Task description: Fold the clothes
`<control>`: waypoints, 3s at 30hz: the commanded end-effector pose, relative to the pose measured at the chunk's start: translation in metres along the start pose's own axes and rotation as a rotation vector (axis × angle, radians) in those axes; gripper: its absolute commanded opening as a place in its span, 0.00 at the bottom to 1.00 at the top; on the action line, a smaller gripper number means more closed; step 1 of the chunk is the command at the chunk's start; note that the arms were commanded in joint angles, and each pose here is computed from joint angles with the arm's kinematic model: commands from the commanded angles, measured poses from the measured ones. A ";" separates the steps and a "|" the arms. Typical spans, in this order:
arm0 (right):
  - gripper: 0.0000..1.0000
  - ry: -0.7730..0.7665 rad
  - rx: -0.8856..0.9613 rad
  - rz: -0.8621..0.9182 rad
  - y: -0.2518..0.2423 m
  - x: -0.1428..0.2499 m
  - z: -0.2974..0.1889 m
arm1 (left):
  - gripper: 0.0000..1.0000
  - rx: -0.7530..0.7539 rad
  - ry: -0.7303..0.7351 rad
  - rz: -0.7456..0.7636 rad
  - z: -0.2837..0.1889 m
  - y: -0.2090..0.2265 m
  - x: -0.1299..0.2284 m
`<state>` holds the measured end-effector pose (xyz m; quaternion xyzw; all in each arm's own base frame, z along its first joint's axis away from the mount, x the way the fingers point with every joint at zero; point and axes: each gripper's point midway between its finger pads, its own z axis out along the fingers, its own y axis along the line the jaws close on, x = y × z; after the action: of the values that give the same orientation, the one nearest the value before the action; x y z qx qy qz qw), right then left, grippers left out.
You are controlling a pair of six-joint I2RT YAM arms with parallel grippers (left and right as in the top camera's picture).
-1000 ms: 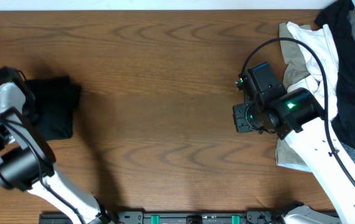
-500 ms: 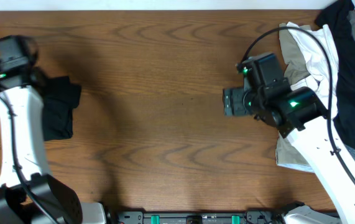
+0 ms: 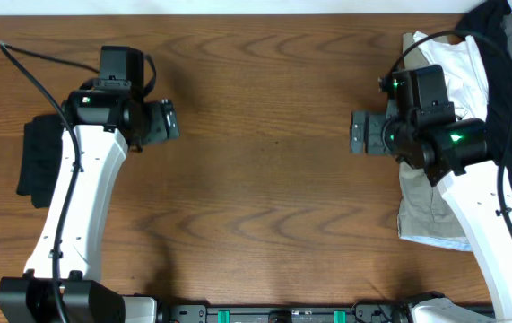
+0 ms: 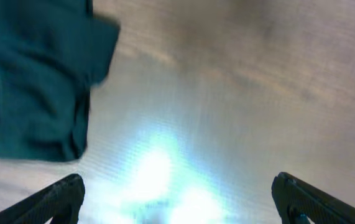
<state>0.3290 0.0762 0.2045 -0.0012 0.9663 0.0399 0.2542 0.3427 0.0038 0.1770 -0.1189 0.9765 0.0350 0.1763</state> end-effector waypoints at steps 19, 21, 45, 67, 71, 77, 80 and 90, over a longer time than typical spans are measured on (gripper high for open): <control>0.99 -0.374 -0.038 0.132 -0.030 0.077 -0.073 | 0.98 0.248 -0.584 -0.054 -0.105 0.016 0.072; 0.99 -0.355 -0.044 0.146 -0.031 0.089 -0.065 | 0.98 0.244 -0.571 -0.053 -0.104 0.020 0.085; 0.99 -0.128 0.057 0.169 -0.059 0.162 -0.043 | 0.98 0.207 -0.447 -0.038 -0.090 0.028 0.118; 0.99 -0.782 0.012 0.155 -0.075 0.125 -0.096 | 0.98 0.207 -0.447 -0.038 -0.090 0.028 0.118; 0.99 -0.848 -0.014 0.150 -0.071 0.107 -0.073 | 0.98 0.207 -0.447 -0.038 -0.090 0.028 0.118; 0.99 -1.005 -0.061 0.143 -0.067 0.085 -0.038 | 0.98 0.207 -0.447 -0.038 -0.090 0.028 0.118; 0.99 -1.089 -0.082 0.143 -0.067 0.081 -0.028 | 0.98 0.207 -0.447 -0.038 -0.090 0.028 0.118; 0.99 -0.972 -0.117 0.088 -0.056 0.095 -0.004 | 0.98 0.207 -0.447 -0.038 -0.090 0.028 0.118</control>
<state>0.2461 0.0137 0.1583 0.0668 0.7283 0.0886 0.6762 0.1993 -0.0034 0.2207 -0.1045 0.9093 -0.0369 0.4012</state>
